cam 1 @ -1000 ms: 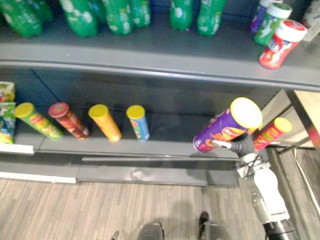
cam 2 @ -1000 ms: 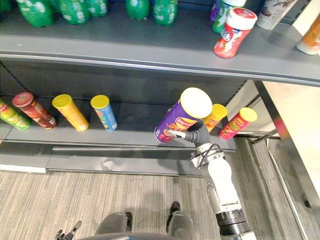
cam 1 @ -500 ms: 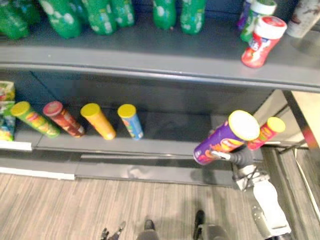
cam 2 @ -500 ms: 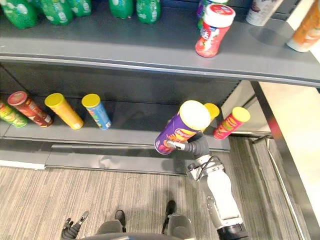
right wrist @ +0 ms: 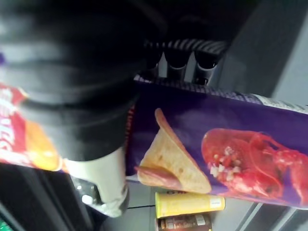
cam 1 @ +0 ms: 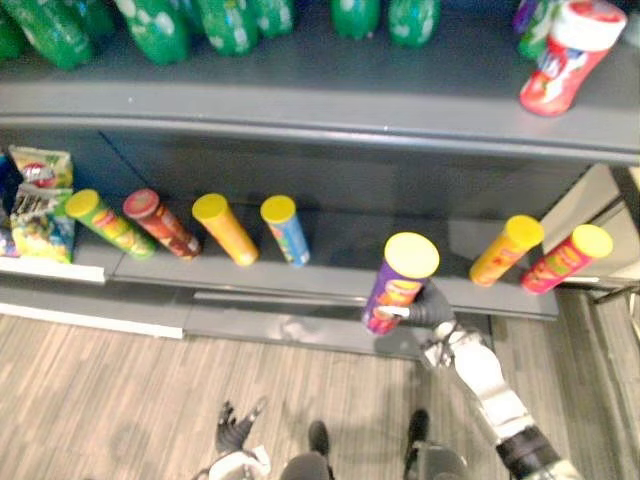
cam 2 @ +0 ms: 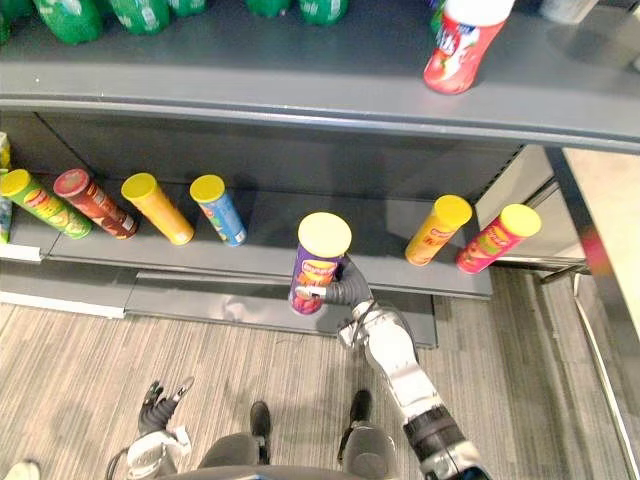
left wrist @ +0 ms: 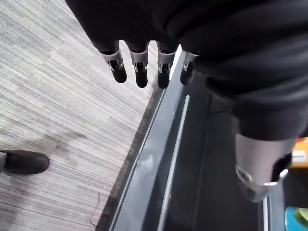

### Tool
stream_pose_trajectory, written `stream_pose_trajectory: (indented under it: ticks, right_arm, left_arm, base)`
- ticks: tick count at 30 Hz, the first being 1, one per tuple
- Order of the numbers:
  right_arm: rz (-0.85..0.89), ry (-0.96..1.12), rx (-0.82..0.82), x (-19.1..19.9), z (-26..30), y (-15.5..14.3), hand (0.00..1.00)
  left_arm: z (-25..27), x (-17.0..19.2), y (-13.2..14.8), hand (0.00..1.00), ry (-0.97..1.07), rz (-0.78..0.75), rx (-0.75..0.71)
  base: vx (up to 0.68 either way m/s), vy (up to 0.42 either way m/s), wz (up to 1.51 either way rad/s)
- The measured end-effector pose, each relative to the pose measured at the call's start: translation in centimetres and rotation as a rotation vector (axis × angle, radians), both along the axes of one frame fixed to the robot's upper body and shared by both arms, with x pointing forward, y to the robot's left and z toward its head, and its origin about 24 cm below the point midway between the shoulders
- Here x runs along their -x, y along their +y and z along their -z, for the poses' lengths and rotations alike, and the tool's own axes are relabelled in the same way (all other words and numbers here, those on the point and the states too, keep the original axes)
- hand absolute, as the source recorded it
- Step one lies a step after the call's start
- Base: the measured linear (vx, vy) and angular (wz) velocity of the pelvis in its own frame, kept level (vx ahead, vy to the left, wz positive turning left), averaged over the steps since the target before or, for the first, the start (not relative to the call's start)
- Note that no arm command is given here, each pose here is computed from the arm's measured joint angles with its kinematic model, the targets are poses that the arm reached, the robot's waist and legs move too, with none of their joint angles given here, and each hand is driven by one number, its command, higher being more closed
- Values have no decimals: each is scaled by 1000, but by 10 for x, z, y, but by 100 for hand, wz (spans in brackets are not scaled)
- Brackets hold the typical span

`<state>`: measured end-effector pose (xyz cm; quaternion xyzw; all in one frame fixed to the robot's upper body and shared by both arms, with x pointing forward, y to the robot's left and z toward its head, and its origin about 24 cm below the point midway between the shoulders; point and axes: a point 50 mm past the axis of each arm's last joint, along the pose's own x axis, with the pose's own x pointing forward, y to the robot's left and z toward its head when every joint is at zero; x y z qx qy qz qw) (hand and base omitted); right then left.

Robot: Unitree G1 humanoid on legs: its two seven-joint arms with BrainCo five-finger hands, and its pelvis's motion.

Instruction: Put the gum and the chips on the shelf.

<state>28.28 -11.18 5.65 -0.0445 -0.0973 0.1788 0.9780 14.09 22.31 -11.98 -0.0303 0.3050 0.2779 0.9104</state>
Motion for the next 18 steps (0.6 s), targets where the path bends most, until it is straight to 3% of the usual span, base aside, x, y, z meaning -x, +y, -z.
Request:
stream_pose_trajectory:
  ticks: [9, 18]
  right_arm:
    - [328, -201, 84, -73, -67, -22, 100]
    - [528, -284, 132, -102, -108, -48, 100]
  left_arm:
    - [-18, -36, -14, 0, -129, 54, 35]
    - [-15, -36, -28, 0, -116, 114, 56]
  base:
    - [-51, 6, 27]
    - [-39, -3, 20]
